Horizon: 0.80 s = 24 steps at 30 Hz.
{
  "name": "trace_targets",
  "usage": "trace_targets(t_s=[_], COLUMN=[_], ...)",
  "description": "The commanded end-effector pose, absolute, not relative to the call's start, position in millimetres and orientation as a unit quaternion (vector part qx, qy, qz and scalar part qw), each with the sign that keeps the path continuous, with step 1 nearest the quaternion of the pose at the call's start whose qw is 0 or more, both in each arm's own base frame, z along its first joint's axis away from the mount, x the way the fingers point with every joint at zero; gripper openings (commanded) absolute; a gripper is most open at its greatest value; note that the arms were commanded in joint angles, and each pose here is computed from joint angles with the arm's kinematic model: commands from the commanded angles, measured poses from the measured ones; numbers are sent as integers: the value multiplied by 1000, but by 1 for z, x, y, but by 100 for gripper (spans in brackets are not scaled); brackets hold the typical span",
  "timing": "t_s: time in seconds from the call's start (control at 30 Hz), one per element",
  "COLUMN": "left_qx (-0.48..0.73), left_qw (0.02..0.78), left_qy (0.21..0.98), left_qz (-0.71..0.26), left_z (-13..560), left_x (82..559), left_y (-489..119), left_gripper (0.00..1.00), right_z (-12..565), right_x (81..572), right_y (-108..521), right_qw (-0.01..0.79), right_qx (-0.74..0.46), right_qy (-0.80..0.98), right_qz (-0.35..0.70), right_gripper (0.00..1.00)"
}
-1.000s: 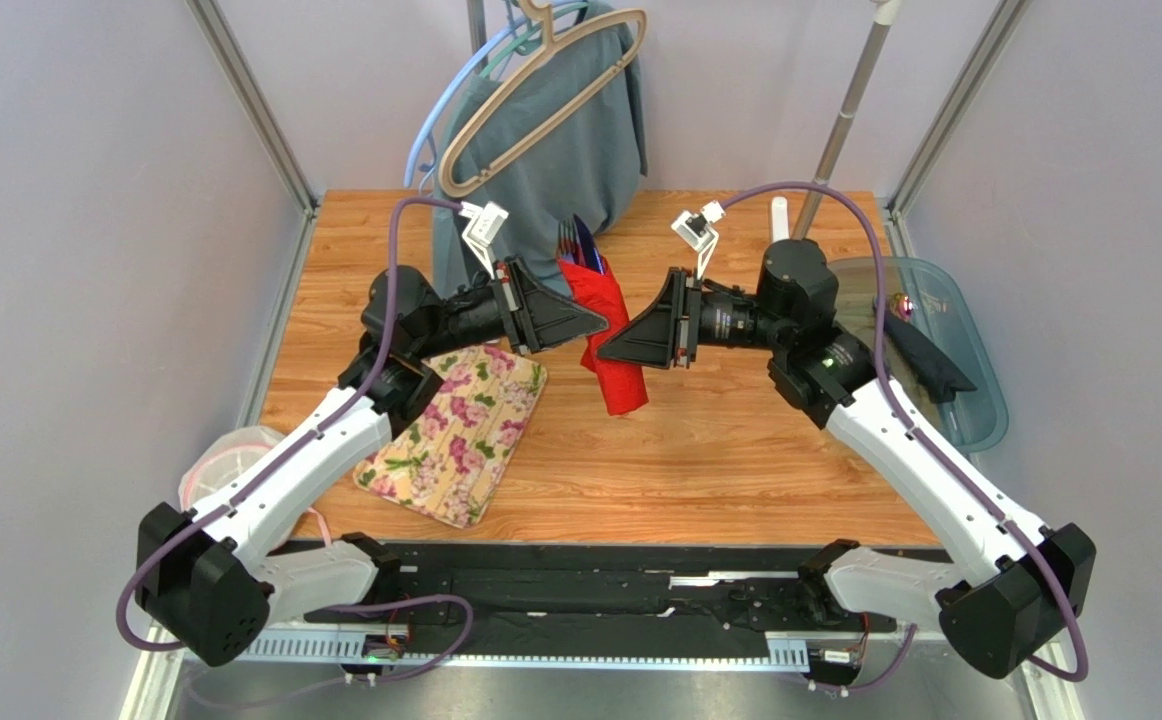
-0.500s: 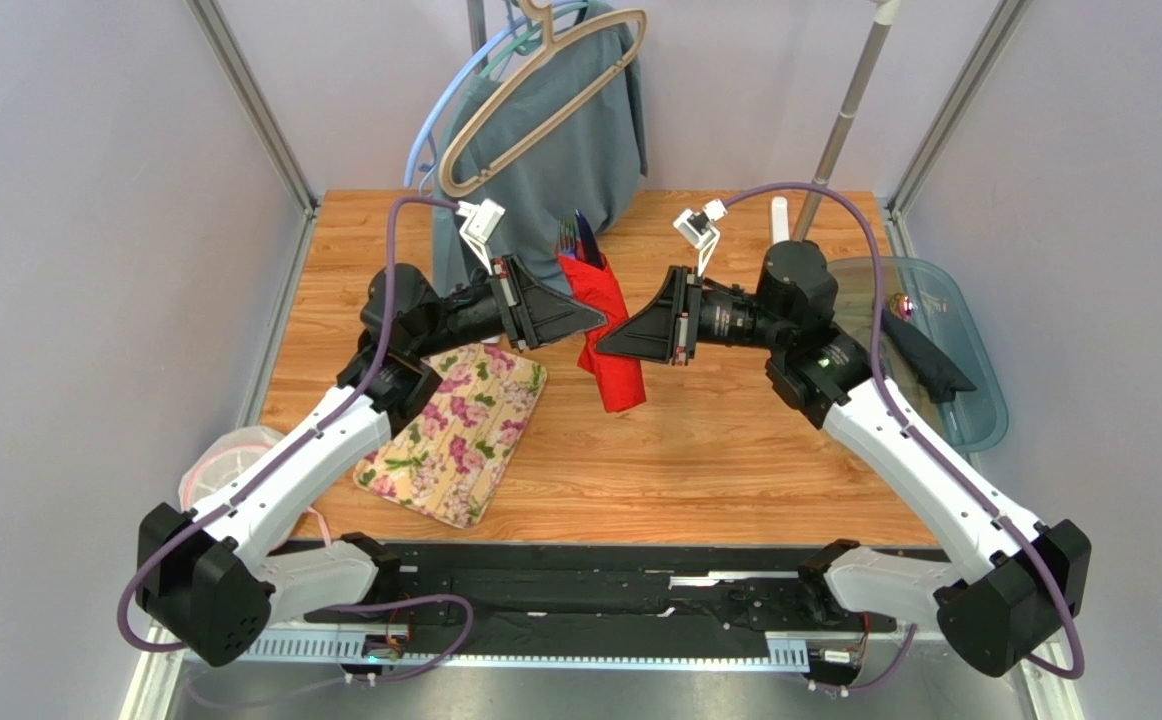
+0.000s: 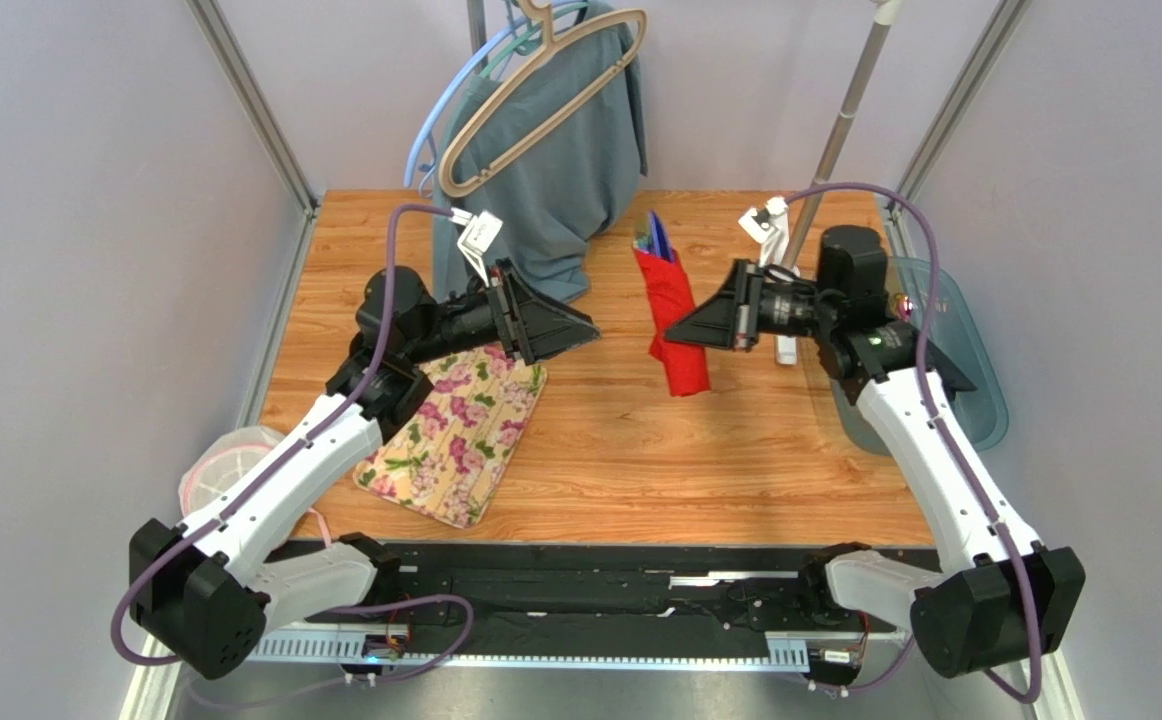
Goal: Place the utensils on the paper napkin and roll it up
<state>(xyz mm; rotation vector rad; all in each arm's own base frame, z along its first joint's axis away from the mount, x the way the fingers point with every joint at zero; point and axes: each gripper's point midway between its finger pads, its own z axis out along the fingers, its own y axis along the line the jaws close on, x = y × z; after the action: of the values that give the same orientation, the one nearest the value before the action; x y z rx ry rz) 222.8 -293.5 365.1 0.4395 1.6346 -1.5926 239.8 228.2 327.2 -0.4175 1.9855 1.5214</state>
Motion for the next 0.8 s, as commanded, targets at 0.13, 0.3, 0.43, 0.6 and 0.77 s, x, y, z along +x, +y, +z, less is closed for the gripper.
trace_targets(t_s=[0.13,0.3,0.43,0.6,0.77], left_qx=[287,353,366,370,368], left_qw=[384,383,386,379,376], left_qy=[644,629,625,629,630], left_qz=[-596,-577,-571,-569,-571], left_z=[338,331,325,317,312], left_x=[182,156,151,152,152], left_y=[-291,-298,-300,-301,-302], left_gripper=[68,69,69,69,69], right_z=[277,247,231,207,188], right_x=[245,251,259,276,297], right_y=[108,27,-47,-88,-96], right_qw=[323,315,304,292,279], right_qx=[-140,-138,-77,-66,-35], right_qy=[811,852,880,888,876], right_qz=[468,394,358,348,391], right_gripper=[0,0,0,0,0])
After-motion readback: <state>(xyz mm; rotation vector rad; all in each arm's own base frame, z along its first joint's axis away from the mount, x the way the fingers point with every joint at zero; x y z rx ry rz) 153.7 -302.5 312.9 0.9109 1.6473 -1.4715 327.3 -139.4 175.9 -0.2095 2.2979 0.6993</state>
